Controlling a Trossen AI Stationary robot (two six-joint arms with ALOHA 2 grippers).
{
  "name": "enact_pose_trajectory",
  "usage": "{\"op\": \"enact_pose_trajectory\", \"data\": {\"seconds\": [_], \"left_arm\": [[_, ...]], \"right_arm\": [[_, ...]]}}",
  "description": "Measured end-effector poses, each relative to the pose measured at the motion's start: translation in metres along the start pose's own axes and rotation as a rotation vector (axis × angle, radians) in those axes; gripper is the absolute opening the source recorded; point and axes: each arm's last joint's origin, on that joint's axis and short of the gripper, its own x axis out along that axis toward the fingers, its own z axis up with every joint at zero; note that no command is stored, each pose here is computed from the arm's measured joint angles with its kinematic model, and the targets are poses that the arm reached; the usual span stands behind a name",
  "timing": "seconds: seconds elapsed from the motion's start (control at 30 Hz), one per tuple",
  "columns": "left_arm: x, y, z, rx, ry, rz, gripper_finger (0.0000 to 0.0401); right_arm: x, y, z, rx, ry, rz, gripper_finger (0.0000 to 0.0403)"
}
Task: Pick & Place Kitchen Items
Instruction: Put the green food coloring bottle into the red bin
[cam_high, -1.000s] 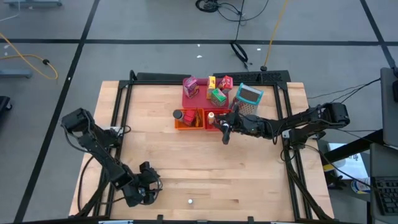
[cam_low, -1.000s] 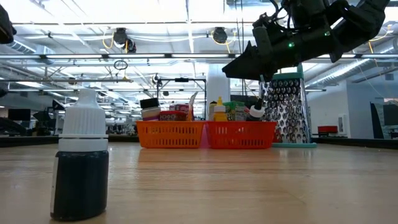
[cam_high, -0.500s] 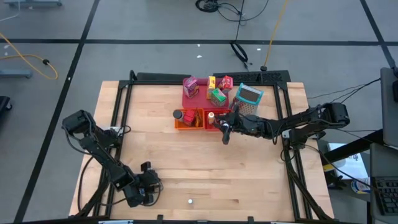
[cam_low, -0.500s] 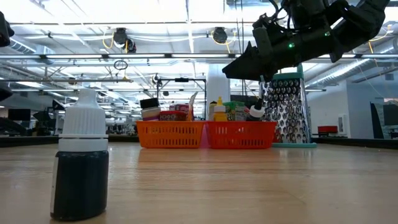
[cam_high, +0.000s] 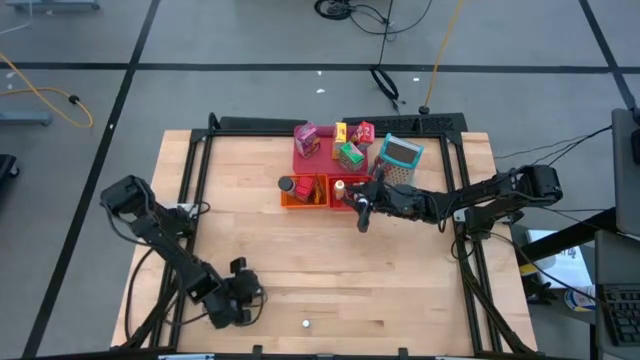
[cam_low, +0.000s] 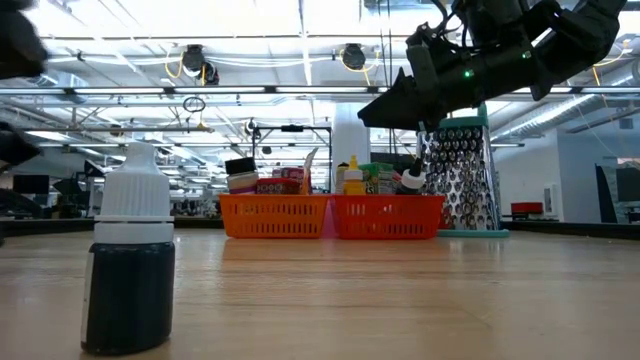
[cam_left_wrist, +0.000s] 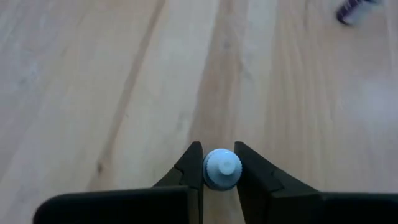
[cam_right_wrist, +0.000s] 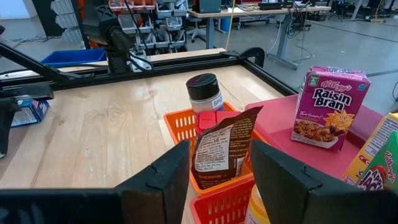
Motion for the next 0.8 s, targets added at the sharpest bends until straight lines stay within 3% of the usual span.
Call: {"op": "enact_pose_trajectory", "data": {"seconds": [0.27, 0.8], "left_arm": [[0.004, 0.027, 0.046, -0.025, 0.030, -0.035, 0.0052], [0.001, 0.092, 0.137, -0.020, -0.194, -0.093, 0.0060]], "right_arm": [[0.000, 0.000, 0.000, -0.001, 0.004, 0.000, 0.0160], [0.000, 0.000, -0.001, -0.003, 0.011, 0.001, 0.0160]]}}
